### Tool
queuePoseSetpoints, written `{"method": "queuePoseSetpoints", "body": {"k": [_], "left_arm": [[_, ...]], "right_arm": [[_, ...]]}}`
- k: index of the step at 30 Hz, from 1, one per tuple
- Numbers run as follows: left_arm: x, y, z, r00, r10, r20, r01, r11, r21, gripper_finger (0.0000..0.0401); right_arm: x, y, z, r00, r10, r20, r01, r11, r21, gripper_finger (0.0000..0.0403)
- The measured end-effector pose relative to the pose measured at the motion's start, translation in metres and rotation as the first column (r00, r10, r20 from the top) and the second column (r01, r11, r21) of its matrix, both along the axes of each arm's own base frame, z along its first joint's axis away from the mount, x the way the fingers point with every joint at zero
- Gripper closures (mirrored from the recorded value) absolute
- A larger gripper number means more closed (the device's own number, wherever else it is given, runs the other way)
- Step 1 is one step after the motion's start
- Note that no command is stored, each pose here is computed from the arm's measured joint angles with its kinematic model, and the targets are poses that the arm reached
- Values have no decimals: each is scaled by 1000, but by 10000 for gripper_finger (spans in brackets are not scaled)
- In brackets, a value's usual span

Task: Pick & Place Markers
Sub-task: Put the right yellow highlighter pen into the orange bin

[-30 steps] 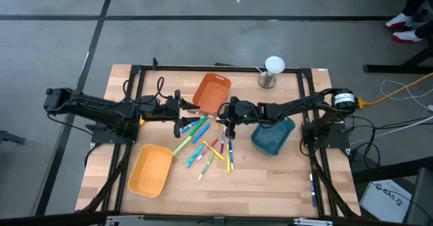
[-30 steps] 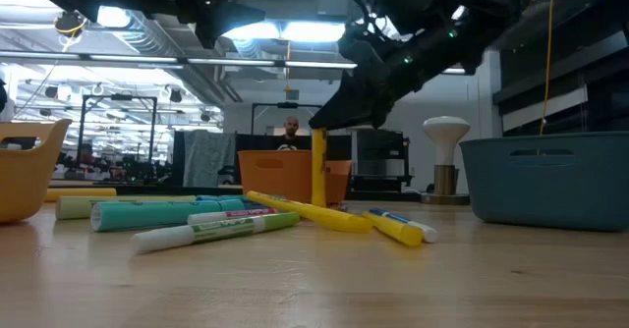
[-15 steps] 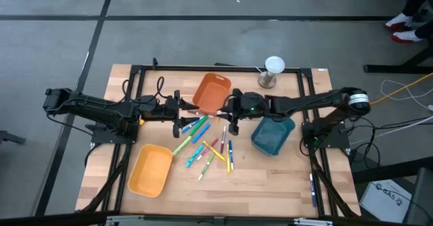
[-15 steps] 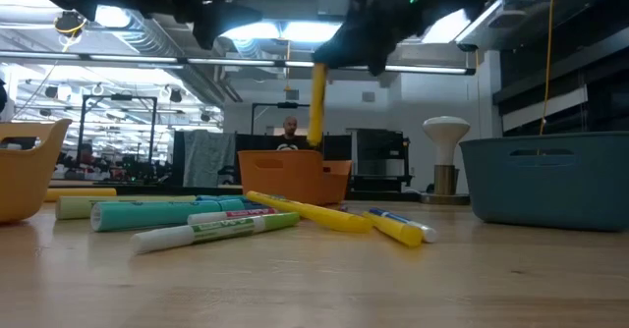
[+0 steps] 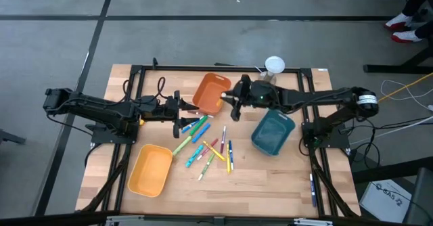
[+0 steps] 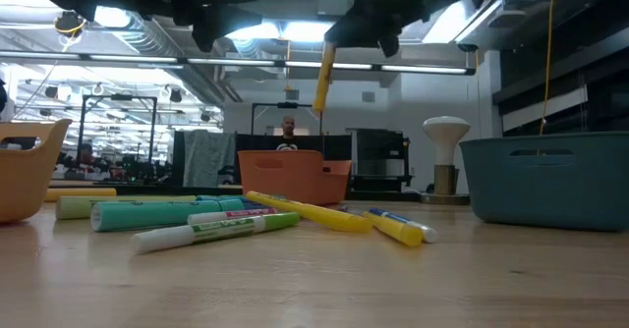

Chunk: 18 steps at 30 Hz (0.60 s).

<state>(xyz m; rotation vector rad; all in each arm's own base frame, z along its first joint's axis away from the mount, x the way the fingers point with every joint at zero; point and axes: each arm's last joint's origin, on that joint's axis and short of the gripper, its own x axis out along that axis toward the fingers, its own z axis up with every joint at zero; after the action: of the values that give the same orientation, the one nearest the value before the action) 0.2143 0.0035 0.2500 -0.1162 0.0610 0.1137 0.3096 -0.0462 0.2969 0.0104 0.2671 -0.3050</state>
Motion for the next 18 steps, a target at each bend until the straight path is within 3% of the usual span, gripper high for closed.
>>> {"method": "queuePoseSetpoints", "body": {"k": [11, 18], "left_arm": [[0, 0, 0, 1000, 3, -1, -3, 1000, 2, 187], [0, 0, 0, 1000, 6, 3, -5, 1000, -30, 187]], "right_arm": [[5, -62, -21, 979, -201, 20, 199, 976, 87, 323], [19, -88, -48, 988, -147, 50, 133, 966, 221, 323]]}}
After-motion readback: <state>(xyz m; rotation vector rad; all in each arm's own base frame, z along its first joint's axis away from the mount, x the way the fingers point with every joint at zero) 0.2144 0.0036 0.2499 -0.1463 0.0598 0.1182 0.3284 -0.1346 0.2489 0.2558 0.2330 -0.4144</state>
